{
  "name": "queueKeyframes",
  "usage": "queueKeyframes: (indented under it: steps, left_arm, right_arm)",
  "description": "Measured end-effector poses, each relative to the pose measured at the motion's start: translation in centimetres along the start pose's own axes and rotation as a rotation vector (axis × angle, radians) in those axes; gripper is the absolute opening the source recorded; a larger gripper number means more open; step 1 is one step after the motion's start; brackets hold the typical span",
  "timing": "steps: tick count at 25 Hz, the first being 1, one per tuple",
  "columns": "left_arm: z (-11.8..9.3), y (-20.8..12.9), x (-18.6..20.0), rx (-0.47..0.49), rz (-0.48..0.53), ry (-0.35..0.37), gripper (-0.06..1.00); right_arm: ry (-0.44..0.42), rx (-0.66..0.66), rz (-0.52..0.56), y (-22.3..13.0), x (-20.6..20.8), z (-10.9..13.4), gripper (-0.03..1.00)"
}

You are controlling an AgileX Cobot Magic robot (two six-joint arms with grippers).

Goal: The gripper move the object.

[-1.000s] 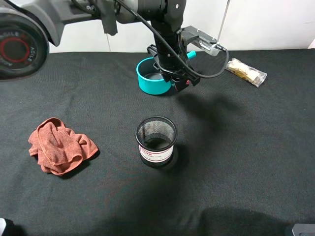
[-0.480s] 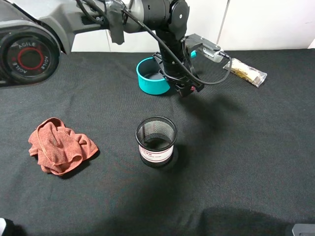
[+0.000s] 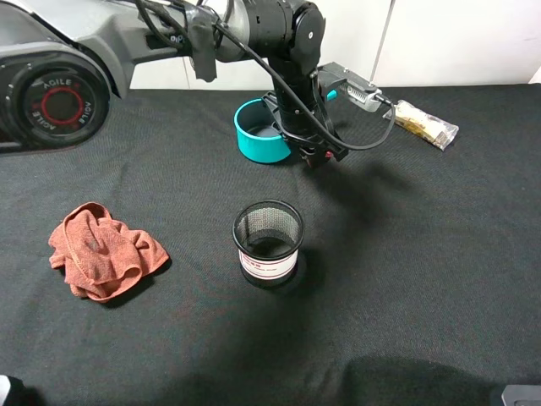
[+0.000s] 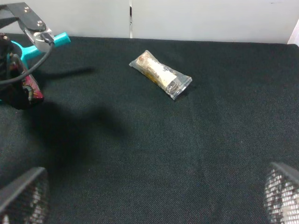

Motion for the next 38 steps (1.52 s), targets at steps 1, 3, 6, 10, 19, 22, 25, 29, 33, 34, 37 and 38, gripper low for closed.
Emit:
queueKeyframes:
  steps: [1, 3, 6, 10, 19, 22, 25, 29, 33, 34, 37, 38]
  left_arm:
    - [0.0, 0.0, 0.0, 0.000, 0.000, 0.000, 0.46]
    - [0.1, 0.0, -0.1, -0.005, 0.001, 0.006, 0.46]
    - [0.1, -0.1, -0.5, -0.005, 0.005, 0.005, 0.46]
    - [0.1, -0.1, -0.6, -0.005, 0.003, 0.005, 0.46]
    - [0.1, 0.0, -0.5, -0.005, -0.004, 0.006, 0.46]
    - [0.1, 0.0, -0.5, -0.005, -0.005, 0.007, 0.46]
    - [0.1, 0.0, -0.6, -0.005, -0.005, 0.007, 0.46]
    - [0.0, -0.4, -1.5, -0.005, 0.011, 0.004, 0.46]
    - [0.0, -0.5, -1.7, -0.005, 0.015, 0.004, 0.46]
    - [0.0, -0.5, -1.6, -0.005, 0.012, 0.004, 0.46]
    - [0.0, -0.4, -1.6, -0.005, 0.010, 0.004, 0.46]
    - [0.0, -0.4, -1.6, -0.005, 0.010, 0.004, 0.46]
  right_arm:
    - [0.000, 0.000, 0.000, 0.0, 0.0, 0.0, 0.69]
    - [0.000, 0.000, 0.000, 0.0, 0.0, 0.0, 0.69]
    - [0.000, 0.000, 0.000, 0.0, 0.0, 0.0, 0.69]
    - [0.000, 0.000, 0.000, 0.0, 0.0, 0.0, 0.69]
    - [0.000, 0.000, 0.000, 0.0, 0.0, 0.0, 0.69]
    - [0.000, 0.000, 0.000, 0.0, 0.0, 0.0, 0.69]
    - [0.000, 0.000, 0.000, 0.0, 0.0, 0.0, 0.69]
    - [0.000, 0.000, 0.000, 0.0, 0.0, 0.0, 0.69]
    - [0.000, 0.000, 0.000, 0.0, 0.0, 0.0, 0.69]
    - [0.000, 0.000, 0.000, 0.0, 0.0, 0.0, 0.69]
    - [0.000, 0.000, 0.000, 0.0, 0.0, 0.0, 0.69]
    - [0.000, 0.000, 0.000, 0.0, 0.0, 0.0, 0.69]
Point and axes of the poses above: a point on each arm's last joint axis where the gripper is mounted, x pointing back along that axis away from the gripper, z along the wrist's bending axis when the last joint is at zero, y = z × x, the point moved 9 cm from there along -x, pointing out along that axis toward the gripper, and after that the axes turned 1 degree about -x, right-handed, at the moved point
